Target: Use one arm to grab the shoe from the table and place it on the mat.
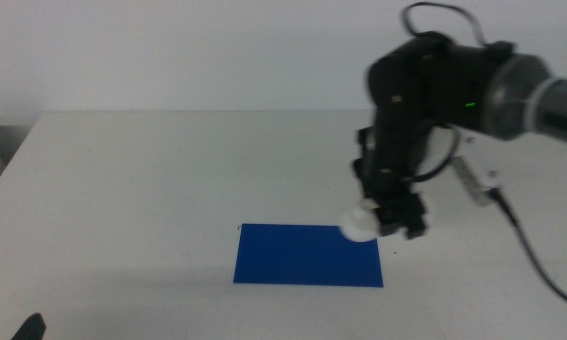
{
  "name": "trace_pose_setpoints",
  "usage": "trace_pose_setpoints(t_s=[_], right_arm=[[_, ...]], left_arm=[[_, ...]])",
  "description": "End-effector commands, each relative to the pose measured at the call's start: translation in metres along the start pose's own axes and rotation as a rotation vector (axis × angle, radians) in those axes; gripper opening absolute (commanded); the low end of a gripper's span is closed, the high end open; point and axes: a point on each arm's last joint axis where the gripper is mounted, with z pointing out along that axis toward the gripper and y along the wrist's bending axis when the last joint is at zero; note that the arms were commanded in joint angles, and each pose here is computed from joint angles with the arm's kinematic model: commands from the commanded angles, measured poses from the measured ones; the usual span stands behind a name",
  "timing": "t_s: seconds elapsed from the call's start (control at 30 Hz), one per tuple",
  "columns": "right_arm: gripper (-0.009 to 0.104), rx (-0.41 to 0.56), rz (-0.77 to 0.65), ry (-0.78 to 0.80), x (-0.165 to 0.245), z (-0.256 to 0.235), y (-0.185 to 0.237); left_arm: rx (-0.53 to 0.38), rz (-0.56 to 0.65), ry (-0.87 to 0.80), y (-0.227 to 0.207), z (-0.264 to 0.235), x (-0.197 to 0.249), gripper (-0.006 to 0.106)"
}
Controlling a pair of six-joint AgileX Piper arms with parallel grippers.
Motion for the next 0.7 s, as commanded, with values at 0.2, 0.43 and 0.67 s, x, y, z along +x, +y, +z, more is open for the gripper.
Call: trace_pose_setpoints(t_s=[0.2, 0.43, 0.67], right_arm=[[0.005, -0.052, -0.054, 0.023, 0.065, -0.026, 0.010], [0.005, -0.025, -0.190, 0.016, 0.077, -0.021, 0.012], [0.005, -0.041, -0.729, -0.060, 0.072, -0.021, 0.015]], left_arm=[[0.000, -0.012, -0.087, 0.000, -0.001, -0.006, 0.094], [0.000, -0.012, -0.087, 0.000, -0.001, -0.006, 0.094], [0.000, -0.012, -0.087, 0.000, -0.001, -0.006, 0.094]])
